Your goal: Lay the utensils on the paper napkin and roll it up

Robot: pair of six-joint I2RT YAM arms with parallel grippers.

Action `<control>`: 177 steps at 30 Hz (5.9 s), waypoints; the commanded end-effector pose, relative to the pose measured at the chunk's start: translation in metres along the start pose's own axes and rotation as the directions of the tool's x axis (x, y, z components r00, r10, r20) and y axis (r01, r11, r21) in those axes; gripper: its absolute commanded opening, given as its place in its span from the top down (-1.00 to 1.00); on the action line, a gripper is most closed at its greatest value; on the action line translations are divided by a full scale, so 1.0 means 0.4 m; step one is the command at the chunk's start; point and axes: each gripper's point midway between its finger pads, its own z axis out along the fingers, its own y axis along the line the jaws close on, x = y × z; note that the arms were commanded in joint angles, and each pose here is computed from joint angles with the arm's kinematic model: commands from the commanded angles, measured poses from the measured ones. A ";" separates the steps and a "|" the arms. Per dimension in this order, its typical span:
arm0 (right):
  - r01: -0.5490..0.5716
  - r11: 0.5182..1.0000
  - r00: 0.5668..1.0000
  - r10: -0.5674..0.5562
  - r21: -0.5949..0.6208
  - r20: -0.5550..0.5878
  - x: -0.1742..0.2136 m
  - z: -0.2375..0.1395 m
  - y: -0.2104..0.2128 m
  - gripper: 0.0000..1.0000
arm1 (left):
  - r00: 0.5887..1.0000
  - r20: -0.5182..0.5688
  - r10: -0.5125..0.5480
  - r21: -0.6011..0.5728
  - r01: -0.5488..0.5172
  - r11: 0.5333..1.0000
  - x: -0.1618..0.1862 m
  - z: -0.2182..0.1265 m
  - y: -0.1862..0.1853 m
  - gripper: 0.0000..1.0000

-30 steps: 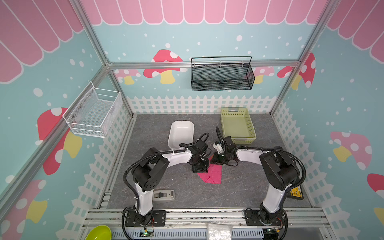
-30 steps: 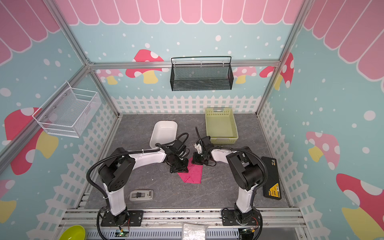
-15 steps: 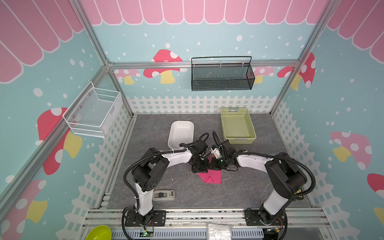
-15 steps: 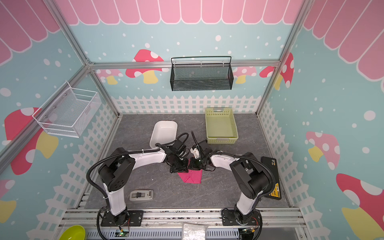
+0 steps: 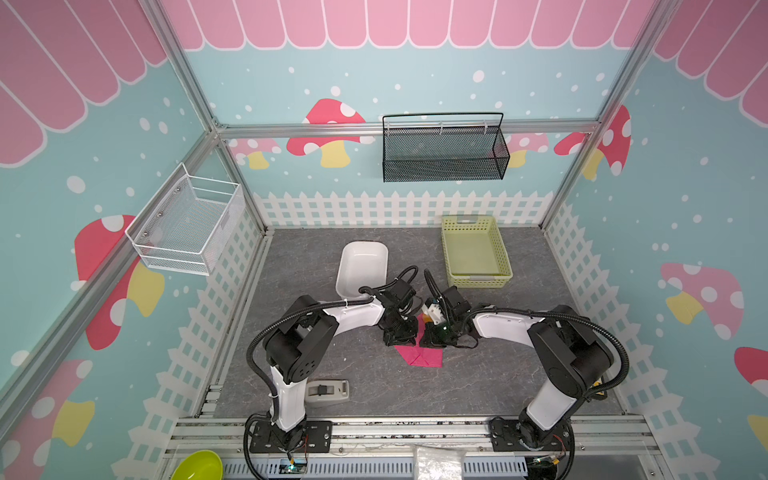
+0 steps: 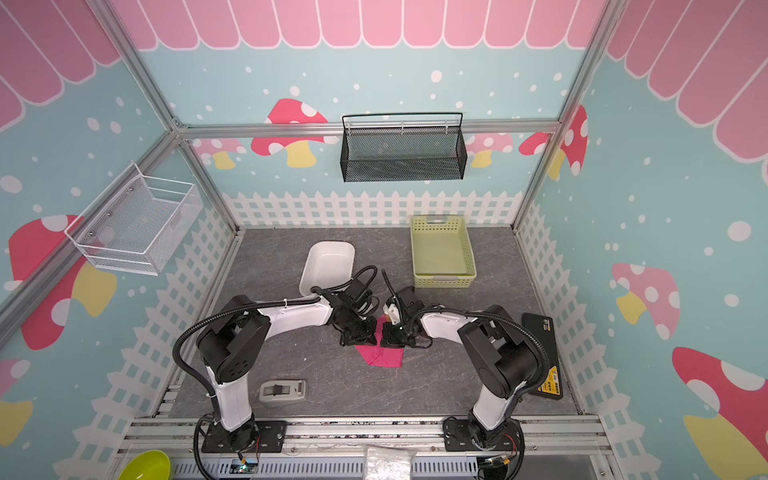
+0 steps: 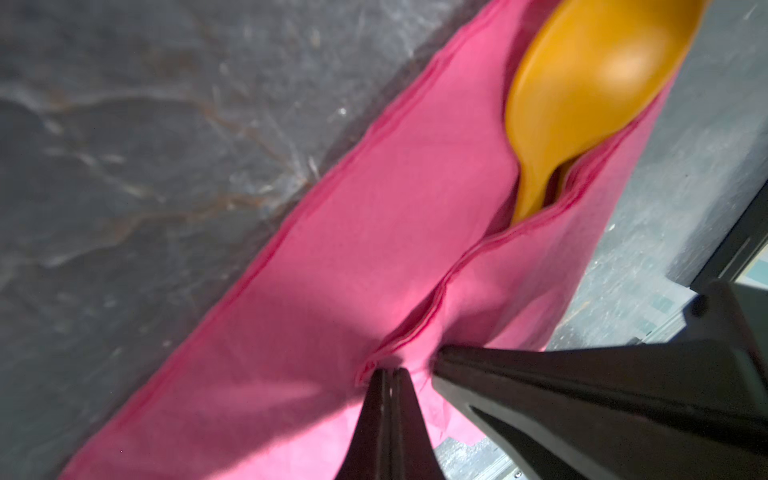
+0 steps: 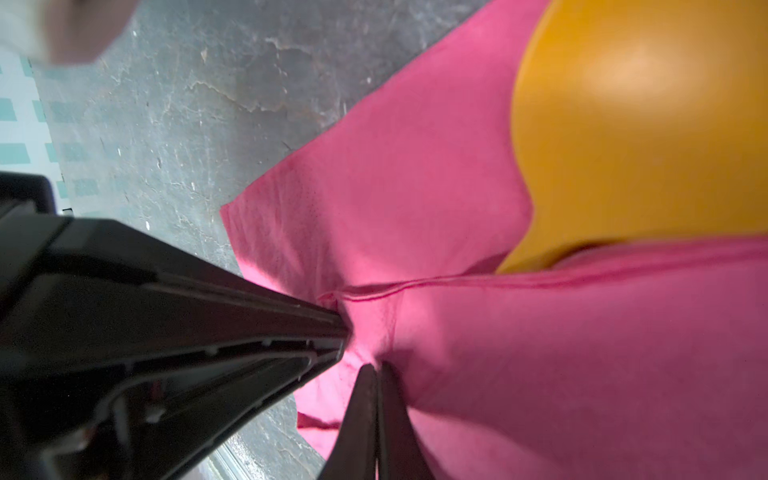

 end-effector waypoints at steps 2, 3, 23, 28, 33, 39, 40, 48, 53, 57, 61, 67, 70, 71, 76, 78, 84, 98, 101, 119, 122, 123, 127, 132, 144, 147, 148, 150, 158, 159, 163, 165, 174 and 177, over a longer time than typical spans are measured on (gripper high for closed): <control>0.005 0.996 0.997 0.002 0.092 -0.073 0.041 0.024 -0.049 0.87 | 0.999 -0.013 -0.049 -0.070 0.048 0.996 0.005 0.031 0.059 0.92; 0.009 0.995 0.997 -0.001 0.103 -0.077 0.042 0.025 -0.053 0.87 | 0.999 -0.013 -0.047 -0.070 0.046 0.997 0.005 0.031 0.059 0.92; 0.065 0.982 0.997 -0.057 0.179 -0.047 0.008 -0.046 -0.032 0.86 | 0.998 -0.020 -0.053 -0.072 0.052 0.996 0.006 0.036 0.061 0.93; 0.068 0.983 0.997 -0.063 0.173 -0.036 0.007 -0.054 -0.026 0.86 | 0.998 -0.020 -0.055 -0.074 0.053 0.996 0.007 0.037 0.062 0.93; 0.059 0.978 0.996 -0.043 0.199 -0.083 0.037 -0.018 -0.067 0.87 | 0.998 -0.022 -0.054 -0.073 0.052 0.996 0.007 0.037 0.061 0.93; 0.059 0.972 0.994 -0.036 0.228 -0.103 0.050 -0.002 -0.094 0.87 | 0.998 -0.021 -0.053 -0.073 0.052 0.996 0.007 0.036 0.062 0.93; 0.059 0.972 0.994 -0.036 0.229 -0.105 0.050 -0.001 -0.095 0.87 | 0.998 -0.019 -0.052 -0.071 0.051 0.996 0.006 0.036 0.060 0.93; 0.072 0.978 0.993 -0.052 0.194 -0.103 0.042 -0.007 -0.071 0.86 | 0.998 -0.021 -0.054 -0.075 0.052 0.996 0.009 0.037 0.064 0.93; 0.075 0.989 0.996 -0.068 0.131 -0.063 0.018 -0.023 -0.025 0.86 | 0.998 -0.019 -0.053 -0.075 0.051 0.996 0.008 0.036 0.063 0.93; 0.064 0.988 0.995 -0.052 0.144 -0.085 0.036 -0.002 -0.049 0.86 | 0.999 -0.004 -0.045 -0.068 0.045 0.997 0.004 0.022 0.055 0.92; 0.058 0.982 0.993 -0.038 0.180 -0.111 0.060 0.014 -0.084 0.87 | 0.999 0.043 -0.019 -0.051 0.022 0.998 -0.018 -0.032 0.041 0.82; 0.058 0.978 0.992 -0.033 0.200 -0.124 0.075 0.018 -0.103 0.87 | 0.994 0.106 -0.042 -0.040 0.046 0.998 -0.036 -0.118 0.069 0.60; 0.060 0.978 0.991 -0.035 0.199 -0.127 0.075 0.020 -0.103 0.87 | 0.992 0.106 -0.064 -0.050 0.069 0.996 -0.020 -0.126 0.094 0.46; 0.061 0.978 0.991 -0.037 0.198 -0.126 0.074 0.020 -0.101 0.87 | 0.992 0.102 -0.067 -0.052 0.073 0.996 -0.013 -0.125 0.099 0.42; 0.061 0.979 0.992 -0.037 0.194 -0.124 0.071 0.018 -0.098 0.87 | 0.990 0.100 -0.102 -0.054 0.108 0.993 0.011 -0.110 0.131 0.32; 0.063 0.979 0.992 -0.040 0.194 -0.123 0.069 0.018 -0.097 0.87 | 0.988 0.095 -0.120 -0.033 0.124 0.992 0.015 -0.100 0.133 0.30; 0.067 0.979 0.992 -0.044 0.190 -0.118 0.066 0.014 -0.093 0.87 | 0.985 0.053 -0.165 0.098 0.159 0.982 0.022 -0.055 0.106 0.26; 0.071 0.980 0.992 -0.050 0.183 -0.118 0.064 0.015 -0.090 0.87 | 0.986 0.079 -0.147 0.209 0.128 0.970 -0.037 -0.055 0.090 0.25; 0.071 0.980 0.992 -0.050 0.185 -0.117 0.065 0.015 -0.091 0.87 | 0.986 0.091 -0.138 0.222 0.115 0.968 -0.052 -0.067 0.080 0.25; 0.074 0.981 0.991 -0.052 0.179 -0.124 0.075 0.019 -0.095 0.87 | 0.976 0.174 -0.128 0.131 0.106 0.986 -0.069 -0.110 0.115 0.59; 0.073 0.982 0.991 -0.052 0.177 -0.123 0.075 0.019 -0.094 0.87 | 0.975 0.189 -0.120 0.139 0.095 0.986 -0.076 -0.124 0.104 0.70; 0.072 0.982 0.991 -0.051 0.177 -0.124 0.076 0.019 -0.094 0.87 | 0.975 0.190 -0.117 0.144 0.090 0.985 -0.077 -0.127 0.099 0.73; 0.073 0.983 0.991 -0.053 0.170 -0.123 0.075 0.022 -0.092 0.87 | 0.978 0.186 -0.089 0.173 0.057 0.983 -0.078 -0.138 0.069 0.88; 0.071 0.983 0.991 -0.051 0.167 -0.122 0.074 0.023 -0.092 0.87 | 0.978 0.200 -0.049 0.190 0.011 0.982 -0.076 -0.158 0.030 0.98; 0.067 0.985 0.992 -0.048 0.157 -0.119 0.075 0.026 -0.087 0.87 | 0.992 0.119 0.045 0.203 -0.069 0.977 -0.043 -0.118 -0.073 0.96; 0.065 0.986 0.991 -0.046 0.155 -0.122 0.076 0.027 -0.088 0.87 | 0.995 0.080 0.067 0.181 -0.081 0.980 -0.028 -0.088 -0.085 0.95; 0.064 0.986 0.992 -0.046 0.154 -0.120 0.075 0.027 -0.088 0.87 | 0.995 0.069 0.069 0.172 -0.080 0.982 -0.024 -0.079 -0.087 0.95; 0.063 0.986 0.992 -0.044 0.153 -0.119 0.075 0.028 -0.087 0.87 | 0.997 0.048 0.065 0.147 -0.071 0.987 -0.018 -0.061 -0.079 0.95; 0.060 0.989 0.992 -0.045 0.138 -0.114 0.070 0.027 -0.078 0.87 | 0.999 -0.025 0.043 0.073 -0.041 0.996 0.000 -0.007 -0.043 0.94; 0.062 0.989 0.992 -0.046 0.137 -0.115 0.071 0.027 -0.076 0.87 | 0.999 -0.033 0.039 0.068 -0.036 0.997 0.001 -0.002 -0.038 0.94; 0.072 0.992 0.994 -0.063 0.106 -0.092 0.058 0.015 -0.053 0.87 | 0.998 -0.056 0.033 0.054 -0.030 0.998 0.006 0.014 -0.029 0.94; 0.083 0.994 0.995 -0.078 0.078 -0.063 0.044 -0.001 -0.029 0.87 | 0.998 -0.052 0.029 0.039 -0.026 0.999 0.005 0.016 -0.021 0.94; 0.059 0.998 0.997 -0.060 0.013 0.046 0.052 -0.097 0.029 0.82 | 0.998 -0.064 0.016 0.025 -0.015 1.000 0.007 0.028 -0.010 0.96; 0.023 1.000 0.999 -0.023 0.018 0.022 0.091 -0.093 0.007 0.83 | 0.998 -0.062 0.019 0.026 -0.017 1.000 0.005 0.026 -0.012 0.96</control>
